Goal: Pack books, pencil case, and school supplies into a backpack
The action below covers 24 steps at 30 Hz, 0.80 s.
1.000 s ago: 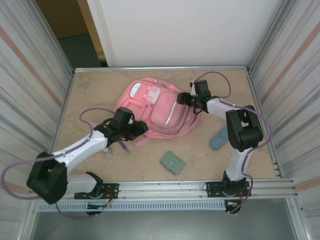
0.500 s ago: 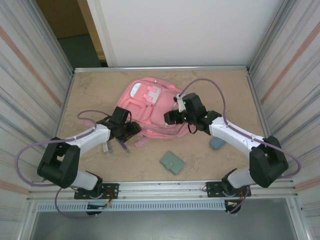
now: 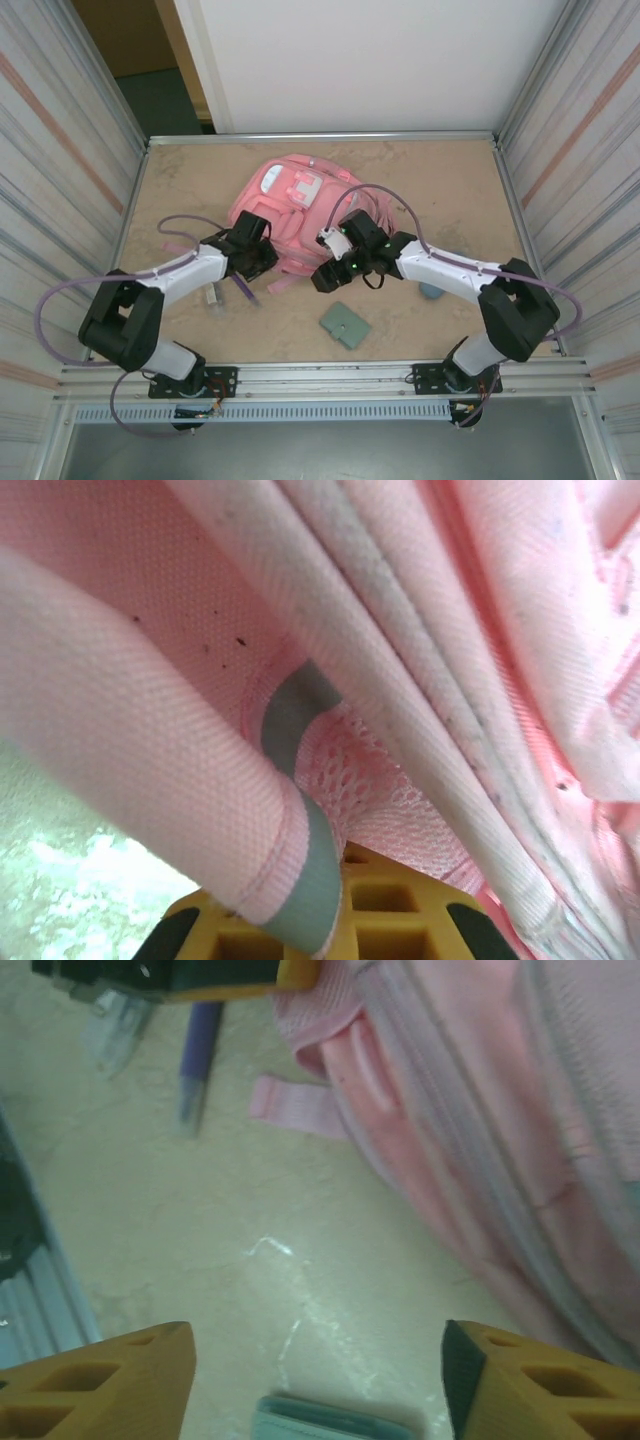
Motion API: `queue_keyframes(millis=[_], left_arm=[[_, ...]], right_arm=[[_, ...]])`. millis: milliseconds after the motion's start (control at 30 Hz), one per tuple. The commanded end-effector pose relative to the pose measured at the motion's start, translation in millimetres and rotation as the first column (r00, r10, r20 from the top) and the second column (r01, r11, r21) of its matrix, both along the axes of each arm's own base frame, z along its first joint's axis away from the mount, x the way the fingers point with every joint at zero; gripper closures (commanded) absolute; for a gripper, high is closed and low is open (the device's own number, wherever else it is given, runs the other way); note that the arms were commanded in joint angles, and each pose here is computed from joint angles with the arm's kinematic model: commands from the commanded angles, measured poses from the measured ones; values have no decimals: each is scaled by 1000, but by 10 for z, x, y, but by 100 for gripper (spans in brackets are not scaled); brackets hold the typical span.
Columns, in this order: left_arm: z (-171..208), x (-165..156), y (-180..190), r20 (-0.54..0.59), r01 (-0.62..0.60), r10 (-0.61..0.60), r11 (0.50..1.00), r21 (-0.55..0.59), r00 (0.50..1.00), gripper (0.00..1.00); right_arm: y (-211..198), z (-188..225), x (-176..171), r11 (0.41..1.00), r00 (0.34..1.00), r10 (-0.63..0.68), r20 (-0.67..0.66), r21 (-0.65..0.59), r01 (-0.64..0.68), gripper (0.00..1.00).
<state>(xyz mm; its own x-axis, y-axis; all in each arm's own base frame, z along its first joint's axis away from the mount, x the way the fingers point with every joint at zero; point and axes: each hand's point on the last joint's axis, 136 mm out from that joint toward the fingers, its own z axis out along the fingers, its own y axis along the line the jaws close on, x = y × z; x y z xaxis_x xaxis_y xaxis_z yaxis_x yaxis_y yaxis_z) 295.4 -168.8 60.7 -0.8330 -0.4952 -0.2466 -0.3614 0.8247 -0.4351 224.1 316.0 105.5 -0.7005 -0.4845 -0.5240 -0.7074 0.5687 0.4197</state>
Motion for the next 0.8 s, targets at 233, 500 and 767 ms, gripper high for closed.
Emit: queue_keyframes(millis=[233, 500, 767], left_arm=[[653, -62, -276, 100, 100, -83, 978, -181, 992, 100], [1032, 55, -433, 272, 197, -129, 950, -241, 954, 100], [1170, 216, -466, 311, 147, -49, 943, -299, 949, 100]], right_arm=[[-127, -311, 576, 975, 984, -163, 77, -142, 172, 63], [-156, 322, 1188, 972, 963, -230, 141, 76, 221, 59], [-38, 523, 660, 978, 914, -188, 359, 157, 139, 49]])
